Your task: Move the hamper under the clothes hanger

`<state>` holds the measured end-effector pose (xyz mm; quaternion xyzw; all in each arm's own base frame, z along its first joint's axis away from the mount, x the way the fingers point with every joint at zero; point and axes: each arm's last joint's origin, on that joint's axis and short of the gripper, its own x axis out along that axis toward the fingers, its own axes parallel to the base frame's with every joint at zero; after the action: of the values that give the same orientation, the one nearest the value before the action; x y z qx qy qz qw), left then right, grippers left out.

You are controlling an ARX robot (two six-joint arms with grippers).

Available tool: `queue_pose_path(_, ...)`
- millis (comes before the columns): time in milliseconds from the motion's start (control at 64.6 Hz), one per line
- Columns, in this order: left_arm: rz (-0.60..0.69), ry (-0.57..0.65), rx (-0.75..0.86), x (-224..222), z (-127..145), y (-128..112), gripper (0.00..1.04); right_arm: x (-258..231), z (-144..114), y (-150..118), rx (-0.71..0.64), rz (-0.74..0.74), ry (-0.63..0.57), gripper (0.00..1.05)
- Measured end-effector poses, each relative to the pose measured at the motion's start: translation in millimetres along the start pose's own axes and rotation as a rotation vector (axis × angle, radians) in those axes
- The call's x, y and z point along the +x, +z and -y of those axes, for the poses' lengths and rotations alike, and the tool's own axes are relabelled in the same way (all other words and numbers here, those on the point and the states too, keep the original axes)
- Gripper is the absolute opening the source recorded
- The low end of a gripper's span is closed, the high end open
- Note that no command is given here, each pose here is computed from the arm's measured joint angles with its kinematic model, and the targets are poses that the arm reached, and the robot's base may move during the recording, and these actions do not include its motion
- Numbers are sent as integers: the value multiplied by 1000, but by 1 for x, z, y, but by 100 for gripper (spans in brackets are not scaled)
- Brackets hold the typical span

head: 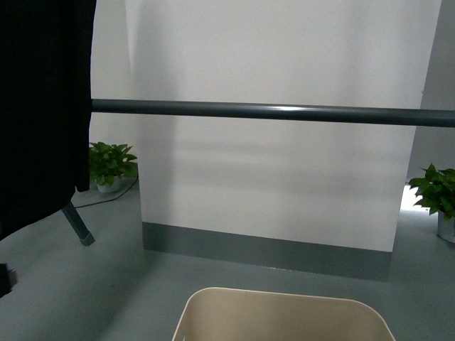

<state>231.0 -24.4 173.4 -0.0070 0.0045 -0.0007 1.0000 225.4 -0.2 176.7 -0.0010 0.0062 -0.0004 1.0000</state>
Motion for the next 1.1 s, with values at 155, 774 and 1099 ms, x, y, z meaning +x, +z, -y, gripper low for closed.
queue_pose_path(155,1,-2,2,-19,-6,-10,4,-18,0,-3,-1,3,0,2)
queue_pose_path(774,-2,-1,5,-75,-24,-11,4,-72,0,-16,0,-4,0,2)
queue_pose_path(1099,12,-1,5,-91,-24,-7,4,-88,0,-13,0,5,0,2)
